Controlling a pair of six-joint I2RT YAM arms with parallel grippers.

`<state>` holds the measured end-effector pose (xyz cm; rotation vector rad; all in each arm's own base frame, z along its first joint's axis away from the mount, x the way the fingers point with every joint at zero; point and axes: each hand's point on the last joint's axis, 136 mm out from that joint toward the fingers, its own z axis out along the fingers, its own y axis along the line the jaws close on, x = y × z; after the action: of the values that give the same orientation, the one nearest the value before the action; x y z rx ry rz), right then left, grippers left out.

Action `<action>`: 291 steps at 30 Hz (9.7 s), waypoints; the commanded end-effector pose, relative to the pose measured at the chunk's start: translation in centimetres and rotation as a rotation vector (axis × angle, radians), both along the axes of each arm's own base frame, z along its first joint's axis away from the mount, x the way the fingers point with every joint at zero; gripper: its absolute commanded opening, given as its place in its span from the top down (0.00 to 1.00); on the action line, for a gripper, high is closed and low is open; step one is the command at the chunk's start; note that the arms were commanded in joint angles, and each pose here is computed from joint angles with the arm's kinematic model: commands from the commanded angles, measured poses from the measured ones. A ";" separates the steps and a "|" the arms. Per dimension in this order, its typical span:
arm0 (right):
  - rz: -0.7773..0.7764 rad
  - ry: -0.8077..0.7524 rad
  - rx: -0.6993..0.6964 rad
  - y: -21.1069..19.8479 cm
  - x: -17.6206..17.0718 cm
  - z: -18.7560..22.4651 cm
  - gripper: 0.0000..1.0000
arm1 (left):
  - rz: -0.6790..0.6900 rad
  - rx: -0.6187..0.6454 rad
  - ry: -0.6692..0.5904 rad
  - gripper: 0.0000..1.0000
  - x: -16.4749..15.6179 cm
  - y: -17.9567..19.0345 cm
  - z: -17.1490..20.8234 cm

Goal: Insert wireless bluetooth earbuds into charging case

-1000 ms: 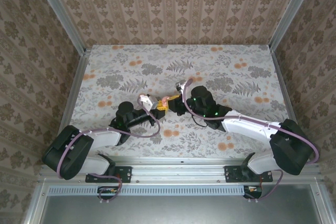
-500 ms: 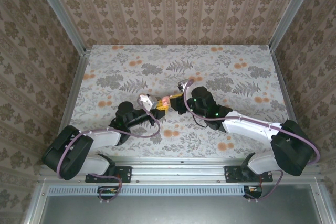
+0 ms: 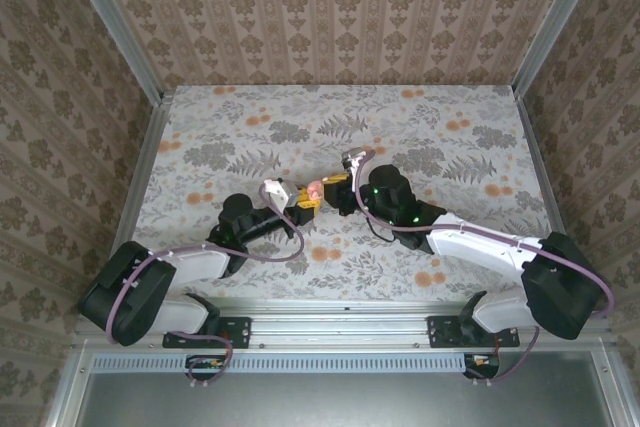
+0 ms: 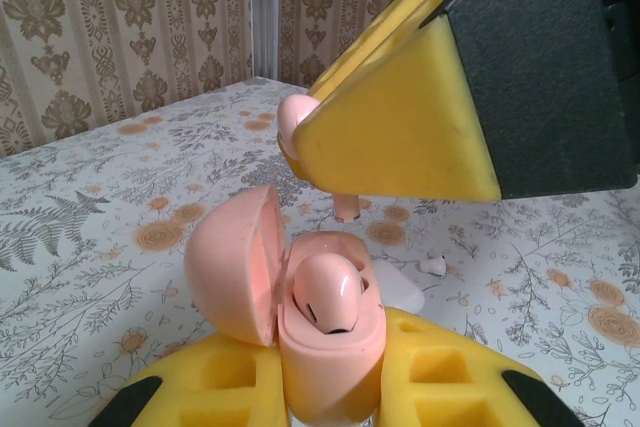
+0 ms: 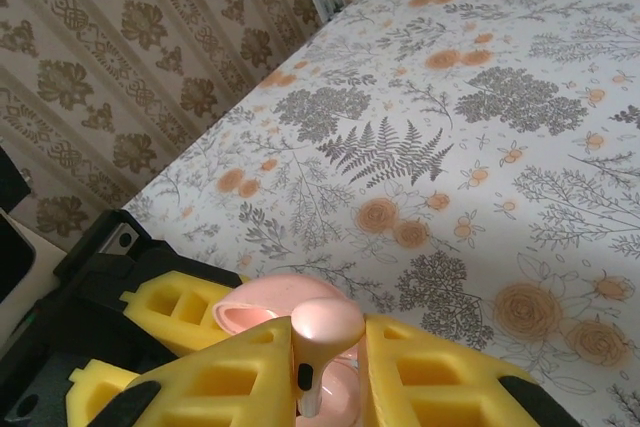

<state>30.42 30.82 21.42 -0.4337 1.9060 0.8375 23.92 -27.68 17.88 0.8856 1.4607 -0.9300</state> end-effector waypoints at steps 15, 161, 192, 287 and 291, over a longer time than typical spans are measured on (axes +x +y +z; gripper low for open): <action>0.016 0.008 0.017 0.9 0.0 -0.7 0.79 | 0.000 -0.060 -0.047 0.94 0.3 -0.1 2.5; 0.471 -0.345 -0.161 -3.8 -4.5 1.5 0.00 | -0.148 -0.013 0.009 0.93 -2.4 -0.9 2.8; 0.921 -0.365 -0.277 0.8 -5.0 -1.8 0.17 | -0.173 0.043 -0.060 0.93 -3.7 -0.8 3.4; 0.480 0.388 -0.355 0.0 1.7 -5.7 0.84 | 0.728 -0.040 0.685 0.09 8.6 15.6 -0.3; 0.457 0.495 -0.352 2.3 3.3 -7.5 0.85 | 0.790 -0.087 0.863 0.11 9.7 17.7 -2.7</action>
<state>33.57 32.55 15.17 -1.0801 2.3220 0.9478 33.94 -10.81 17.16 -0.0956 2.1072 -0.6908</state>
